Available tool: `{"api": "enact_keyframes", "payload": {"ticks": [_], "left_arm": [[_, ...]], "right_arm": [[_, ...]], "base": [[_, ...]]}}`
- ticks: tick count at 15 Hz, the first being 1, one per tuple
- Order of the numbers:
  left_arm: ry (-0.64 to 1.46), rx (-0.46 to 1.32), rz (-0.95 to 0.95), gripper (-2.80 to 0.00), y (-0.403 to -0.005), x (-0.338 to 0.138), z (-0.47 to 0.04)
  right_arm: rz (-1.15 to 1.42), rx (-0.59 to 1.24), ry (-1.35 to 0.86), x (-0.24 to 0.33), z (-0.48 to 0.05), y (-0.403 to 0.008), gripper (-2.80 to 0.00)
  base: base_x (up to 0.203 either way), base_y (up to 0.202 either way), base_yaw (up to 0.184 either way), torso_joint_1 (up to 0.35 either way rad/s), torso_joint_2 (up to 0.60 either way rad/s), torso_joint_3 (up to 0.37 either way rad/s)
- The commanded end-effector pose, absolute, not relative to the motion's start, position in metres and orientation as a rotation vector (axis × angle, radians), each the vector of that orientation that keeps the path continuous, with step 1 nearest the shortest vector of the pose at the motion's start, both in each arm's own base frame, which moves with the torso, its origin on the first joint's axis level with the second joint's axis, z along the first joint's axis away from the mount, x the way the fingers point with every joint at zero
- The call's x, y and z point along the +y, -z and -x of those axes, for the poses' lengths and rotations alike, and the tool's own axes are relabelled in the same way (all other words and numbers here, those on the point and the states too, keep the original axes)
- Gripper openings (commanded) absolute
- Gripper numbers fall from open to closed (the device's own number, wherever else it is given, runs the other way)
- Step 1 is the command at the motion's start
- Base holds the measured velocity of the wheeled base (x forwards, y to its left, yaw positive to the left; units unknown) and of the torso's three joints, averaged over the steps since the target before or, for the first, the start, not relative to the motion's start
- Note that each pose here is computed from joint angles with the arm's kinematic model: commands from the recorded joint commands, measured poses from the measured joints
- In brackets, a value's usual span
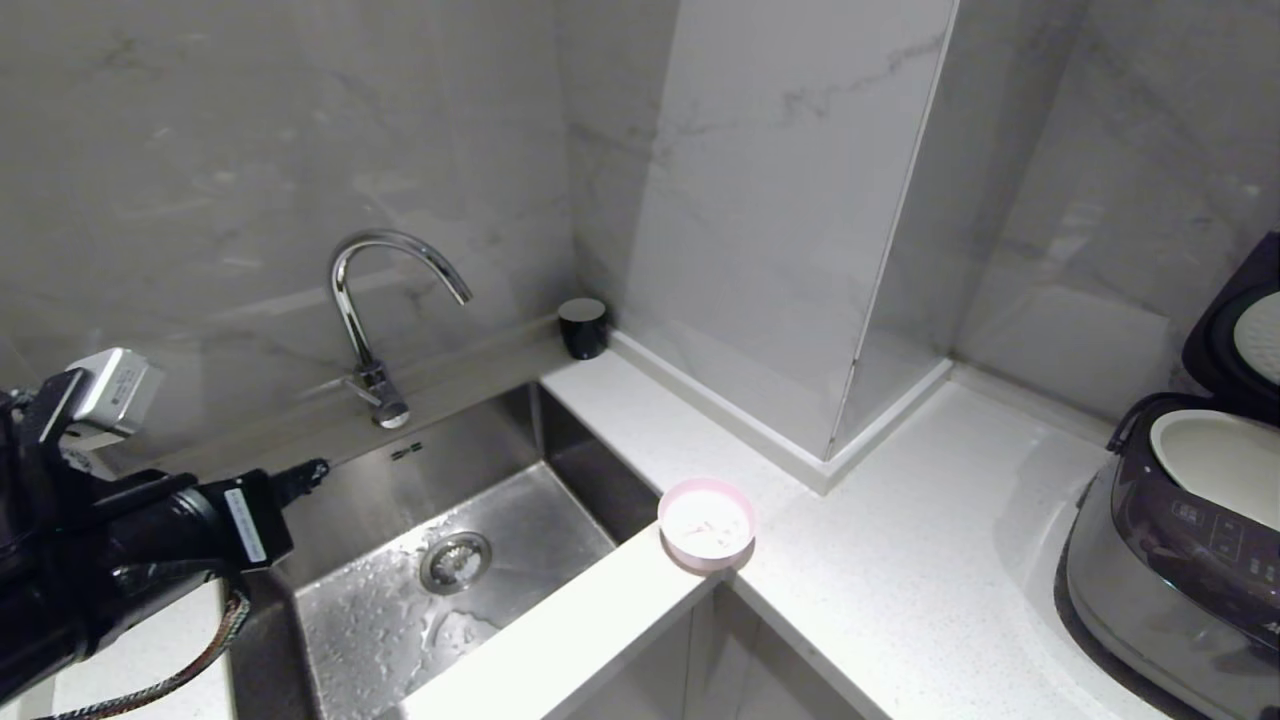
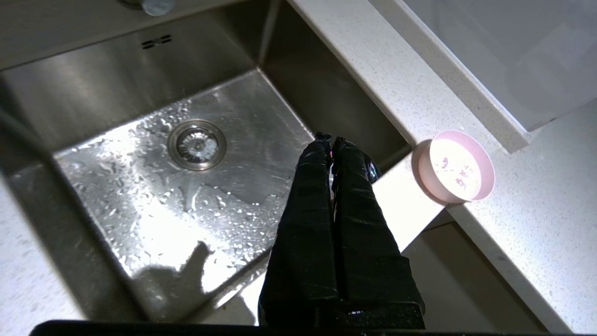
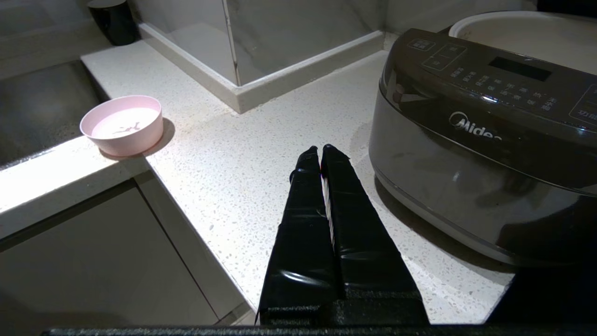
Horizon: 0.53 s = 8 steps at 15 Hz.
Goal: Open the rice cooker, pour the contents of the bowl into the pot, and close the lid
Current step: Pour the water from the bowl into the rice cooker
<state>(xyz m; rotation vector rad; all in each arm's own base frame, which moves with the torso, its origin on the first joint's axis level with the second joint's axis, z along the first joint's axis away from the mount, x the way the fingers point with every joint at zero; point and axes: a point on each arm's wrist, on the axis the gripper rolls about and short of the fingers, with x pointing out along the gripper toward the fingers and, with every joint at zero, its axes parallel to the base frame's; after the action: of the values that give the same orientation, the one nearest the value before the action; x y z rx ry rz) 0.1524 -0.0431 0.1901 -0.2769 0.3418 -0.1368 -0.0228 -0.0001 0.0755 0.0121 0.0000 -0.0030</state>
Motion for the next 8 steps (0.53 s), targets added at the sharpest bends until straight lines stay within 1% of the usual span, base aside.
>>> {"api": "enact_keyframes", "payload": {"ticks": [1, 8], "left_arm": [[0.134, 0.253, 0.293, -2.8, -0.201, -0.035, -0.127], [0.044, 0.097, 0.243, -2.8, -0.206, -0.01, -0.052]], "right_arm": [[-0.012, 0.0, 0.003, 0.0, 0.023, -0.075, -2.8], [-0.012, 0.0, 0.003, 0.0, 0.023, -0.075, -2.8]], "base": [[0.0, 0.0, 0.0, 0.0, 0.0, 0.0], [0.0, 0.0, 0.0, 0.0, 0.0, 0.0]]}}
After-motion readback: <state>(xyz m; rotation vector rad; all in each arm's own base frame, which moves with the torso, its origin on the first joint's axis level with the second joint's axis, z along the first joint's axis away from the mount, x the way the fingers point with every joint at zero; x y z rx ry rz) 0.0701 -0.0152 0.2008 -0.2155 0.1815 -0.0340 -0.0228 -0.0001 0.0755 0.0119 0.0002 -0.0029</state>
